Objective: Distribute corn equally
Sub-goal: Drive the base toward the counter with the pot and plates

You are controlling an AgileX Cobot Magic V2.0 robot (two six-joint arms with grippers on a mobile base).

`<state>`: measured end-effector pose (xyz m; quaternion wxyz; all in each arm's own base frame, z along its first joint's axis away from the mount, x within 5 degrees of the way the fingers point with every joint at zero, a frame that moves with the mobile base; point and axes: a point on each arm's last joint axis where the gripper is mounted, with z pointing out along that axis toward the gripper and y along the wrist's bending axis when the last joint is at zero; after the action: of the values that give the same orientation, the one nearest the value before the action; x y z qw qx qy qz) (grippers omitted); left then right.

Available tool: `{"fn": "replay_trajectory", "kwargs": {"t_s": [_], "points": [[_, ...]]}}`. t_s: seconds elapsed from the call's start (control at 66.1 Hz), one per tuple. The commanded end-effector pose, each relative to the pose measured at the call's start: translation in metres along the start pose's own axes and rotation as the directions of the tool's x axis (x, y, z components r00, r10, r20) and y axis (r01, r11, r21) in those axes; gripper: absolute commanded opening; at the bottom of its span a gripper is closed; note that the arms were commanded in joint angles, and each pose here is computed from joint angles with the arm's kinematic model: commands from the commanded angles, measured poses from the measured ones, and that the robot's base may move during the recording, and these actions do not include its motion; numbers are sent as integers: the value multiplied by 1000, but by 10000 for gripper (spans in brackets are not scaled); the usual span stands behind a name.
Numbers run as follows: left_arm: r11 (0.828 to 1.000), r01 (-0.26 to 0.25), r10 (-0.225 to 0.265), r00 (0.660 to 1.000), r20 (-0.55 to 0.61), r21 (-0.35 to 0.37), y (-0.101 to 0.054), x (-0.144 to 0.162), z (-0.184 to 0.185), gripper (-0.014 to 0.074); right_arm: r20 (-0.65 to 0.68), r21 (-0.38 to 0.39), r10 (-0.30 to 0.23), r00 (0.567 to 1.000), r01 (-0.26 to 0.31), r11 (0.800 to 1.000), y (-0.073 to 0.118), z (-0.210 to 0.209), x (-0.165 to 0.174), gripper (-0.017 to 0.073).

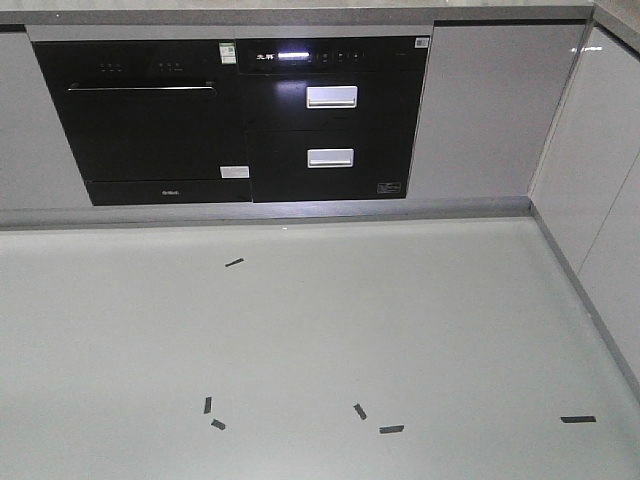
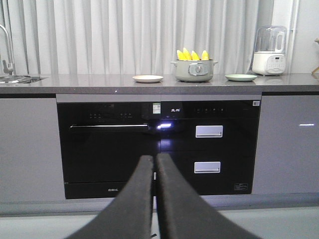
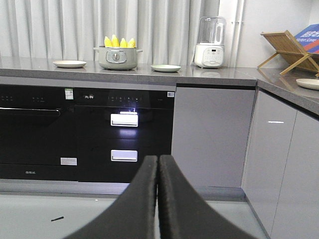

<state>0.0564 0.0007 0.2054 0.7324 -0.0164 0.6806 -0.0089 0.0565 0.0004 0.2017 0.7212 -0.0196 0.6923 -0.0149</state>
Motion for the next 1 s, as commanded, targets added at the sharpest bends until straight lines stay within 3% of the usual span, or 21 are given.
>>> {"fn": "replay_trajectory", "kwargs": {"t_s": [0.0, 0.983], "points": [[1000, 18, -19, 995, 102, 5, 0, -13, -2, -6, 74, 2, -6, 997, 6, 1000, 0, 0, -5, -6], [1000, 18, -19, 995, 102, 5, 0, -13, -2, -6, 74, 2, -6, 997, 6, 1000, 0, 0, -5, -6]]}}
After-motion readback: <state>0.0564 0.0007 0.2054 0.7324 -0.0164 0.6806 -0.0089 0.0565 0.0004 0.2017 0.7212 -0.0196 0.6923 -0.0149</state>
